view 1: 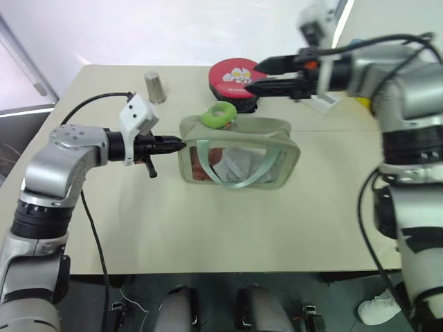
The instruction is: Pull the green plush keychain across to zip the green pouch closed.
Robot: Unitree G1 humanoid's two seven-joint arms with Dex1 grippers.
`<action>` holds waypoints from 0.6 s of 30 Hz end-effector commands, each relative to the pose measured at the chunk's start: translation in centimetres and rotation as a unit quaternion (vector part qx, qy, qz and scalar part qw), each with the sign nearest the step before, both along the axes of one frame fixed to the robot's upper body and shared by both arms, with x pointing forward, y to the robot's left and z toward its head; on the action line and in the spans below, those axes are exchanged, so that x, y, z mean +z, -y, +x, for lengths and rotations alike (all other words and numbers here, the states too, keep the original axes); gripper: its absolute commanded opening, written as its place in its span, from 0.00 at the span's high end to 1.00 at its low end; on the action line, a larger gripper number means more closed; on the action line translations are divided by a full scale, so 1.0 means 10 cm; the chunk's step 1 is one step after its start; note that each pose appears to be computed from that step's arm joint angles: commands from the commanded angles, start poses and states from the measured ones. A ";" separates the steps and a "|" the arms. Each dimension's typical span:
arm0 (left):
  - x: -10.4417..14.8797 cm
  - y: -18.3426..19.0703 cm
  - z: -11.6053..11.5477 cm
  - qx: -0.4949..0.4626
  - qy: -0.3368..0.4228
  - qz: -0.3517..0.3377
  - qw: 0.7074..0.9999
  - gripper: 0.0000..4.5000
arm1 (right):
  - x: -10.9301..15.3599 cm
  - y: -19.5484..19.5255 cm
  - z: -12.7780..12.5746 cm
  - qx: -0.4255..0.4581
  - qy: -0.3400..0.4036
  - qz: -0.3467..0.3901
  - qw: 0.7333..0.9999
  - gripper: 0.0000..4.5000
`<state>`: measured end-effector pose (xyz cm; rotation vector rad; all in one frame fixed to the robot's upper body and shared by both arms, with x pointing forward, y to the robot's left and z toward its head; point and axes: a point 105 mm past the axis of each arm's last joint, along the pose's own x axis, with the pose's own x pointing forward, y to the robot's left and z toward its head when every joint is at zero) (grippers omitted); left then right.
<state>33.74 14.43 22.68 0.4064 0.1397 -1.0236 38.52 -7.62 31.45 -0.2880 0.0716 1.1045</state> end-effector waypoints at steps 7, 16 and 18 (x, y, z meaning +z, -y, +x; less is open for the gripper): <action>0.07 0.01 -0.02 -0.001 0.016 0.004 1.000 1.00 | -0.20 -0.22 0.29 -0.028 -0.034 -0.034 0.998 0.32; 0.05 -0.01 -0.02 0.005 0.016 0.001 1.000 1.00 | -0.27 -0.19 0.33 -0.026 -0.045 -0.050 0.997 0.43; 0.05 -0.01 -0.01 0.005 0.016 0.001 1.000 1.00 | -0.28 -0.17 0.33 -0.028 -0.049 -0.046 0.997 0.61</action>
